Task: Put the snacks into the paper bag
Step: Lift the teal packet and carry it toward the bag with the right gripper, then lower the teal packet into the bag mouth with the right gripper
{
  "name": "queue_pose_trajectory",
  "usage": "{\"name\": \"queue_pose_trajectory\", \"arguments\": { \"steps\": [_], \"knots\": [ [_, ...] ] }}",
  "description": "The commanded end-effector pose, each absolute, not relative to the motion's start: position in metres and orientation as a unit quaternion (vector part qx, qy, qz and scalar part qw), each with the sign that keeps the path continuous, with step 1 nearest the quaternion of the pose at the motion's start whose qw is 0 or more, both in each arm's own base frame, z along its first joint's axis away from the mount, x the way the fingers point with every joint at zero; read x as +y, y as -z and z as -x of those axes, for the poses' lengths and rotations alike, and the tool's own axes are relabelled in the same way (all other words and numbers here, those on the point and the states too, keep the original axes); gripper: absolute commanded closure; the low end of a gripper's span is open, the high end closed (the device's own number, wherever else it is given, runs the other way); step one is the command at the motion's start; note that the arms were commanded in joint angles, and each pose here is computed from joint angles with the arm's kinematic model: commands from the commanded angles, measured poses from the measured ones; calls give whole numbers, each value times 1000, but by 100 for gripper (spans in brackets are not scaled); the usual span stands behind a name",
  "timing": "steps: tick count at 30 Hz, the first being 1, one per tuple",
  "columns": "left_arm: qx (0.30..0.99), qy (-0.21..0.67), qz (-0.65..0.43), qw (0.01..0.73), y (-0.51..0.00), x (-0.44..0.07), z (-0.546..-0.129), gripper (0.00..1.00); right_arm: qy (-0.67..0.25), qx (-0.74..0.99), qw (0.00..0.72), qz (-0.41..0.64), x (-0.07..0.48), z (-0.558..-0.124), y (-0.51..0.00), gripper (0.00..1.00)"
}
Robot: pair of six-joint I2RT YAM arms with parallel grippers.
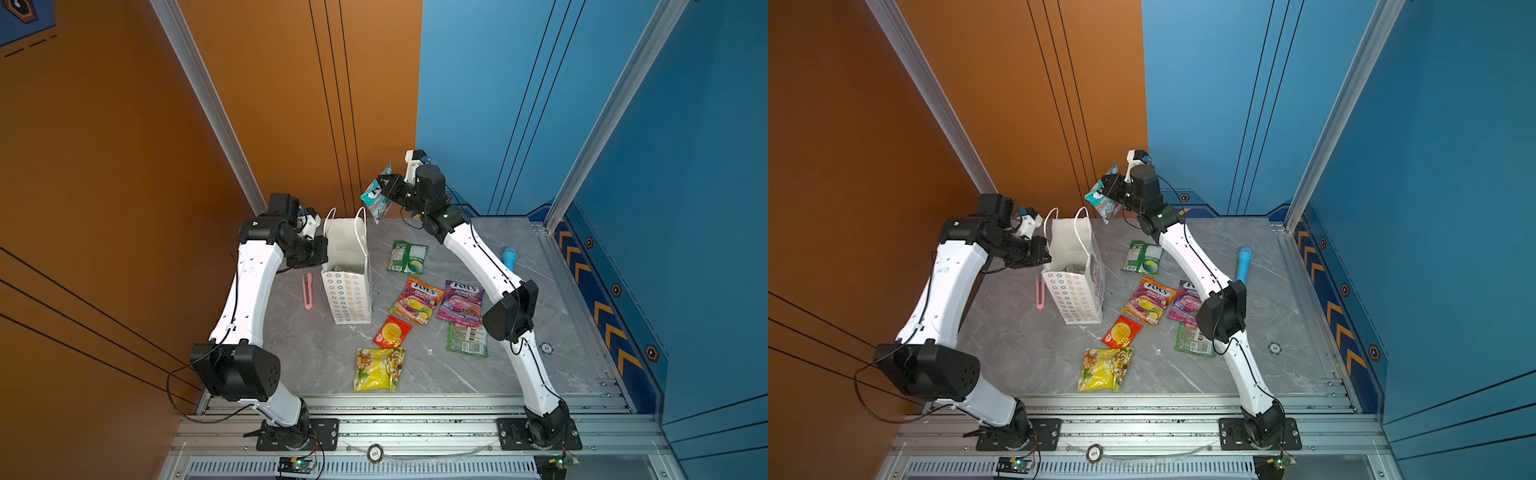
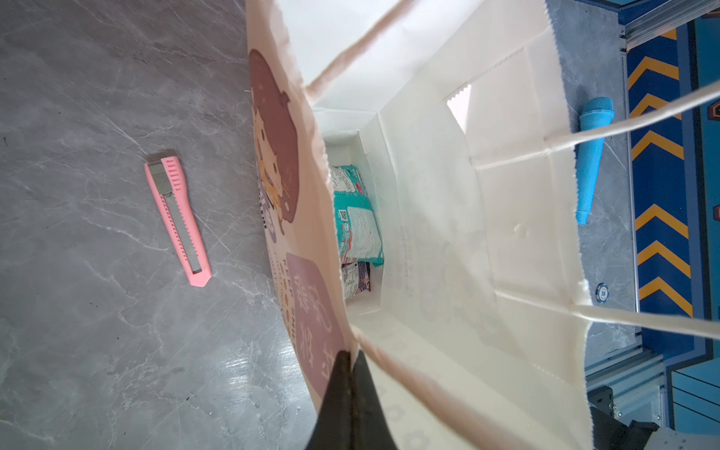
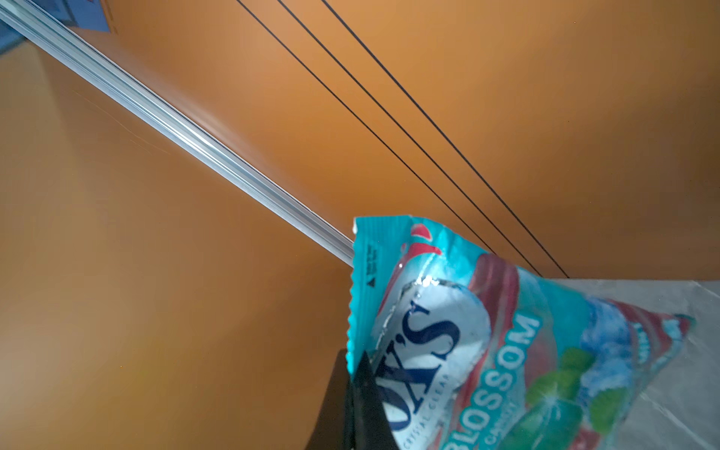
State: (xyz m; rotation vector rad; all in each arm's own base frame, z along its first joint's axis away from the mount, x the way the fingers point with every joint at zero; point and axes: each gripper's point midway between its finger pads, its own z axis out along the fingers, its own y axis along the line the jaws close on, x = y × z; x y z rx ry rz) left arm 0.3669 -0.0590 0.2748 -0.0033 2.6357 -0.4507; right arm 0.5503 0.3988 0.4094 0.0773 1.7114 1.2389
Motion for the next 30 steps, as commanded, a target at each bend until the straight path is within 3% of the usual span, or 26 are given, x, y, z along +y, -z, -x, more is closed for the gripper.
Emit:
{"name": "queue_pose_trajectory", "arguments": {
  "steps": [1,30],
  "knots": [
    [957,172,-8,235,-281,-65,-366,100,-565,631,531,-16,400,-536,-469,100],
    [958,164,-6,234,-279,-64,-371,100,-624,612,468,127,441,-443,-514,100]
  ]
}}
